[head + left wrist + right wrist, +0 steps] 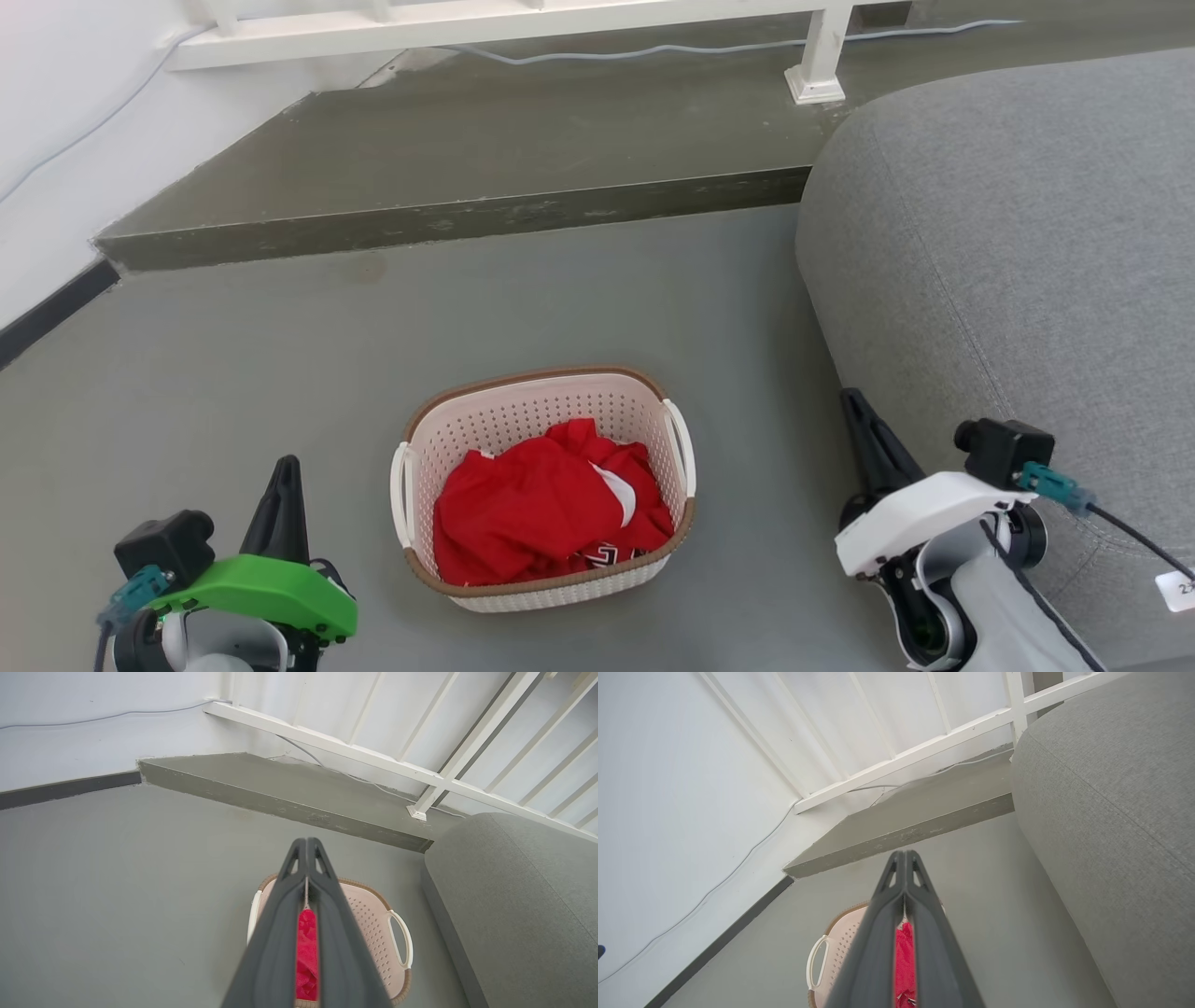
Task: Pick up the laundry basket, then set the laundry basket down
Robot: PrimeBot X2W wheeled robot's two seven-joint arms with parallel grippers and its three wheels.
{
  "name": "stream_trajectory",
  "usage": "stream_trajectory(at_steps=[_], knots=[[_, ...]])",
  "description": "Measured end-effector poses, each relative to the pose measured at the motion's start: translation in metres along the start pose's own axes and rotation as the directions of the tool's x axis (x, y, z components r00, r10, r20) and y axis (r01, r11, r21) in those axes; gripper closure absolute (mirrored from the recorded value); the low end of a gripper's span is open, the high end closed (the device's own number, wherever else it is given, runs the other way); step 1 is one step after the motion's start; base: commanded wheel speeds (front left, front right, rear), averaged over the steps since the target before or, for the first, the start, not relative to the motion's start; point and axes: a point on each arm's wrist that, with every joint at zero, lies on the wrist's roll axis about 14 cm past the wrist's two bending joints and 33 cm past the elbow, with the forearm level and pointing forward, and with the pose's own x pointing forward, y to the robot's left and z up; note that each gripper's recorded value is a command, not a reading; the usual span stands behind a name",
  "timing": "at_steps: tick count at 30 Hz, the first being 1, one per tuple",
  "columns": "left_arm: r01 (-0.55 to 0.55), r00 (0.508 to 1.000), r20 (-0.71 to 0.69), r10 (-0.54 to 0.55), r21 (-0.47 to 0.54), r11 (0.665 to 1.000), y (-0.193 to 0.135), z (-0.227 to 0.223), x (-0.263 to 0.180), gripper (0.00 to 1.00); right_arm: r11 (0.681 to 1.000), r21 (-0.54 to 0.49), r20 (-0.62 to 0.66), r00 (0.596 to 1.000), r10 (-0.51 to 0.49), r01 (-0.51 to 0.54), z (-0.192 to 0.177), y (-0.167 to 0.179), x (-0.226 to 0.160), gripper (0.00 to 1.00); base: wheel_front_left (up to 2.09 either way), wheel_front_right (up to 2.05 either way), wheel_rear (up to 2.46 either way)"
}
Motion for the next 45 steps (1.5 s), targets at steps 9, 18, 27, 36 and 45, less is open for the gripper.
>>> stream_trajectory(at_steps=[9, 18, 27, 36, 45], knots=[[-0.026, 1.000, -0.015, 0.024, -0.111, 0.993, 0.006, 0.000, -0.001, 1.00, 0.992, 0.121, -0.001, 0.999, -0.038, 0.037, 0.005, -0.009, 0.001, 1.00, 0.00, 0.00, 0.00], [-0.051, 0.999, -0.029, 0.046, -0.234, 0.971, 0.012, 0.002, -0.002, 1.00, 0.965, 0.253, -0.002, 0.997, -0.073, 0.072, 0.011, -0.020, 0.000, 1.00, 0.00, 0.00, 0.00], [-0.073, 0.997, -0.035, 0.064, -0.344, 0.936, 0.017, 0.004, -0.003, 1.00, 0.927, 0.363, -0.001, 0.995, -0.100, 0.094, 0.016, -0.029, -0.001, 1.00, 0.00, 0.00, 0.00], [-0.076, 0.997, -0.038, 0.066, -0.443, 0.893, 0.019, 0.007, -0.004, 1.00, 0.876, 0.472, 0.007, 0.993, -0.118, 0.101, 0.023, -0.037, -0.002, 1.00, 0.00, 0.00, 0.00], [-0.075, 0.997, -0.035, 0.067, -0.543, 0.836, 0.022, 0.011, -0.004, 1.00, 0.812, 0.575, 0.016, 0.991, -0.131, 0.098, 0.030, -0.044, -0.003, 1.00, 0.00, 0.00, 0.00]])
